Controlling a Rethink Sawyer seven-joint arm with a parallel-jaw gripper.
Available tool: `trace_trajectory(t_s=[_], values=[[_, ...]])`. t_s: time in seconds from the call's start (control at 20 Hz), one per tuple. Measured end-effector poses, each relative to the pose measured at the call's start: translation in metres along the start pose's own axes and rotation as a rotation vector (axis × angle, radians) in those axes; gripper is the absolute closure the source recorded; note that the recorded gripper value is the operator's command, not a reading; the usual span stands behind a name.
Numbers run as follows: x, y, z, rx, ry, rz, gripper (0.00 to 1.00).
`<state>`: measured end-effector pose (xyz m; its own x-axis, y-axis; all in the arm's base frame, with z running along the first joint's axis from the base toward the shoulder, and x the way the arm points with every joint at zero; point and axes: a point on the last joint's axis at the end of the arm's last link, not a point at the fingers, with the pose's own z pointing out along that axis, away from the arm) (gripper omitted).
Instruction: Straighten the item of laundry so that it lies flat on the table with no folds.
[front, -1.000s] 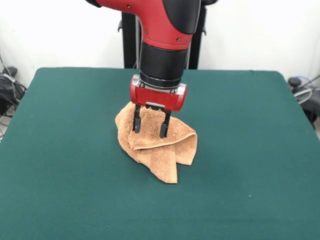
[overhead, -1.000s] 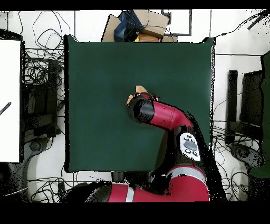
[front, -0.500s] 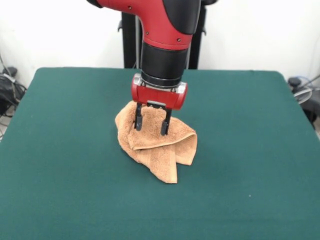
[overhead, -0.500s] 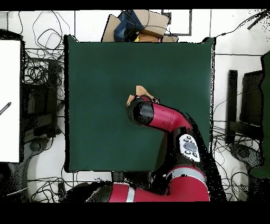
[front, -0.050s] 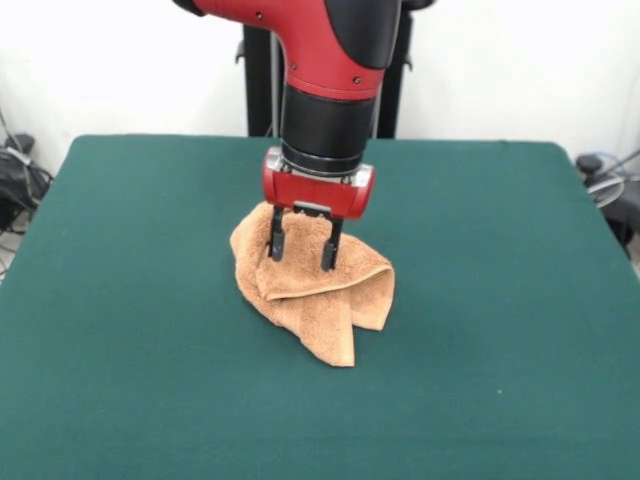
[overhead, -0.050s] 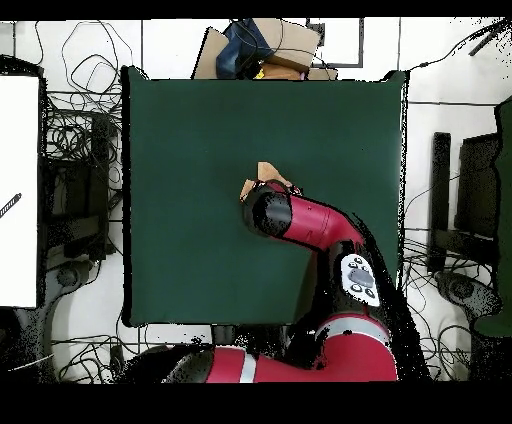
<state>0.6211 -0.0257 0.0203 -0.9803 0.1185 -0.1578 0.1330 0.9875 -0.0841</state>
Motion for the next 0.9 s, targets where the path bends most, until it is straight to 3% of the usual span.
trace_trajectory(t_s=[0.6,0.9], values=[[-0.004,-0.001,-0.01,-0.002,0.0,0.001,0.0],[-0.005,0.006,-0.018,-0.015,0.05,-0.004,0.0]])
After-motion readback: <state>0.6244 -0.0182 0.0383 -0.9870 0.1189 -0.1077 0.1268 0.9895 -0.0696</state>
